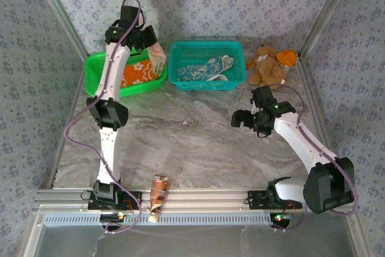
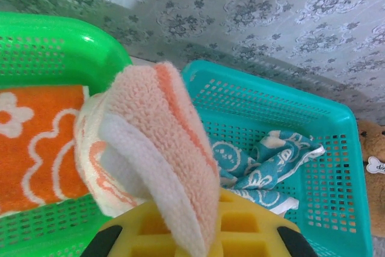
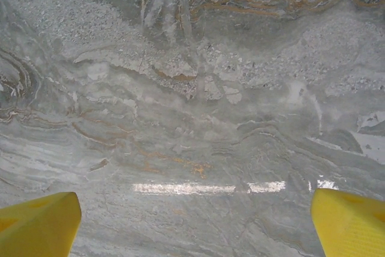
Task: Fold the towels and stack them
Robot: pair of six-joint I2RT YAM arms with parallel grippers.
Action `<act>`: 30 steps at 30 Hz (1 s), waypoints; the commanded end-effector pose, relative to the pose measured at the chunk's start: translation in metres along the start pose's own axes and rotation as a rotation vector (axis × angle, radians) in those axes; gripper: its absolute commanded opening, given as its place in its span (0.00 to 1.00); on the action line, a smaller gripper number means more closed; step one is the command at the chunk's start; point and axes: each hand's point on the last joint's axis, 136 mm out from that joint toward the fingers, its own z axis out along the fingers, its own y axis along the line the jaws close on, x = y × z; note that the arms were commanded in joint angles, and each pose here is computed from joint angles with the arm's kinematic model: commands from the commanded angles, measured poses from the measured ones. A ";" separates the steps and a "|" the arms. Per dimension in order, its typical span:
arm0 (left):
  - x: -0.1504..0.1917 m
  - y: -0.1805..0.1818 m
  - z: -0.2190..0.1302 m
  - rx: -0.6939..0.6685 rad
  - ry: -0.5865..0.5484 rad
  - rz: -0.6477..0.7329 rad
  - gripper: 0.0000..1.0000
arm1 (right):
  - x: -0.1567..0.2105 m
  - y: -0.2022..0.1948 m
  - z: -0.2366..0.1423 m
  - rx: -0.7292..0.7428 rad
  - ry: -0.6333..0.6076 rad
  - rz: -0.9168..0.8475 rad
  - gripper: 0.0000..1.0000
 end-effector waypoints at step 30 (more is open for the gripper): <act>-0.004 -0.037 -0.010 0.144 -0.009 0.012 0.00 | -0.001 -0.001 0.016 -0.032 0.046 0.012 1.00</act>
